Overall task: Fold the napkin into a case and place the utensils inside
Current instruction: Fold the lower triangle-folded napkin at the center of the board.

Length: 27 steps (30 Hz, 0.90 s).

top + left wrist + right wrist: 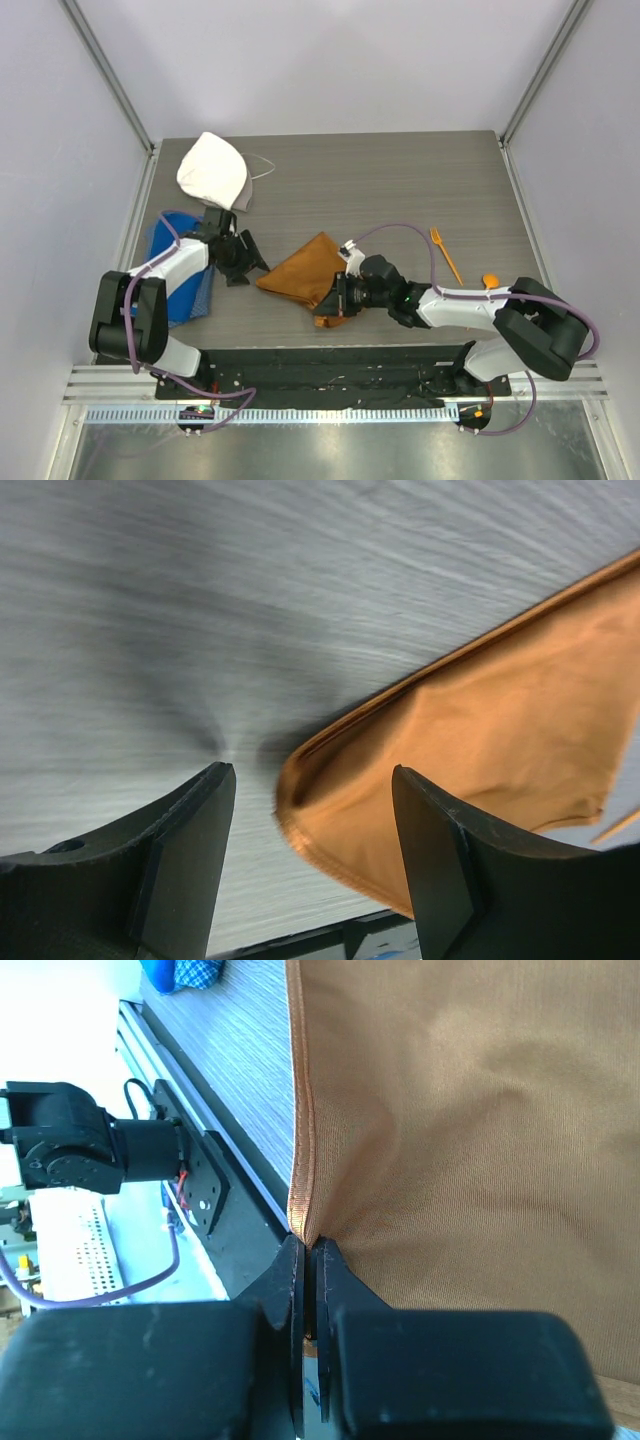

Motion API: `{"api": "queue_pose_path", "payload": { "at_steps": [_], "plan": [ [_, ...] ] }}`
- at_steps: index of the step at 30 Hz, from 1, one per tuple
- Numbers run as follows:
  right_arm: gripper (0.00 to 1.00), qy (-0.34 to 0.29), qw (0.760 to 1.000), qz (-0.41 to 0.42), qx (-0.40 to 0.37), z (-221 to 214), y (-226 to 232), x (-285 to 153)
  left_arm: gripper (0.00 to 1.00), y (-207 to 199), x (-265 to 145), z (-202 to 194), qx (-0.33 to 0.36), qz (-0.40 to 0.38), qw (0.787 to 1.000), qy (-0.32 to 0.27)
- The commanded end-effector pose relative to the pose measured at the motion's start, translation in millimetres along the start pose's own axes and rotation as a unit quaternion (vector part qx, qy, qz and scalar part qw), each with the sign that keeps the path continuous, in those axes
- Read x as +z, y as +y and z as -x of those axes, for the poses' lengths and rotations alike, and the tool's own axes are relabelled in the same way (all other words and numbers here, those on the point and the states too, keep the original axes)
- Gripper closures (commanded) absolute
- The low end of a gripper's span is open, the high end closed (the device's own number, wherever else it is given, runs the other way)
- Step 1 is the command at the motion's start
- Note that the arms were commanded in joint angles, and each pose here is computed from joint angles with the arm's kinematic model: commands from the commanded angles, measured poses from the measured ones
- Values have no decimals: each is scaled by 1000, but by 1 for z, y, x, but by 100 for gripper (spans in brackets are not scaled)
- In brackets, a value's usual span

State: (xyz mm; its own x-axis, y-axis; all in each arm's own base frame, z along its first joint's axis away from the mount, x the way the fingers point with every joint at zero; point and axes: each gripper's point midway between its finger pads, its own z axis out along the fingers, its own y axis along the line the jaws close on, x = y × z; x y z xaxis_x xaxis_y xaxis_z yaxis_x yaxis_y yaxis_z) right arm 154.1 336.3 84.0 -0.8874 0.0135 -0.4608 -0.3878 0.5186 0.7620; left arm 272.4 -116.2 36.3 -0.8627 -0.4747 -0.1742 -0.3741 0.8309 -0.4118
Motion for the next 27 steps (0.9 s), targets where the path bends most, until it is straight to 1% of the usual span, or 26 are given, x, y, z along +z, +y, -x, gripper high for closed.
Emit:
{"api": "queue_pose_path", "payload": {
  "at_steps": [1, 4, 6, 10, 11, 14, 18, 21, 23, 24, 25, 27],
  "plan": [
    [99, -32, 998, 52, -16, 29, 35, -7, 31, -24, 5, 9, -6, -66, 998, -13],
    [99, -36, 998, 53, -14, 32, 35, -10, 30, -24, 10, 6, -14, -73, 997, -6],
    [99, -37, 998, 55, -12, 33, 35, -12, 30, -21, 16, 2, -19, -66, 998, 10],
    [99, -42, 997, 60, -13, 37, 37, -13, 30, -17, 22, 0, -29, -62, 998, 11],
    [99, -44, 997, 62, -14, 39, 38, -13, 30, -22, 24, 3, -28, -72, 997, 5],
    [99, -43, 997, 65, -13, 39, 40, -12, 31, -32, 25, 2, -30, -95, 995, 9],
    [99, -43, 997, 65, -14, 39, 39, -14, 32, -36, 29, 0, -25, -94, 995, 11],
    [99, -45, 997, 63, -15, 39, 37, -14, 36, -35, 34, -5, -26, -92, 995, 25],
    [99, -45, 997, 59, -15, 38, 35, -15, 43, -36, 35, -7, -28, -94, 995, 31],
    [99, -44, 997, 58, -15, 37, 34, -15, 47, -36, 35, -6, -28, -95, 995, 29],
    [99, -44, 997, 57, -16, 36, 33, -15, 55, -37, 34, -6, -26, -96, 995, 27],
    [99, -39, 998, 51, -17, 31, 28, -17, 64, -40, 27, -1, -20, -97, 995, 17]
  ]
}}
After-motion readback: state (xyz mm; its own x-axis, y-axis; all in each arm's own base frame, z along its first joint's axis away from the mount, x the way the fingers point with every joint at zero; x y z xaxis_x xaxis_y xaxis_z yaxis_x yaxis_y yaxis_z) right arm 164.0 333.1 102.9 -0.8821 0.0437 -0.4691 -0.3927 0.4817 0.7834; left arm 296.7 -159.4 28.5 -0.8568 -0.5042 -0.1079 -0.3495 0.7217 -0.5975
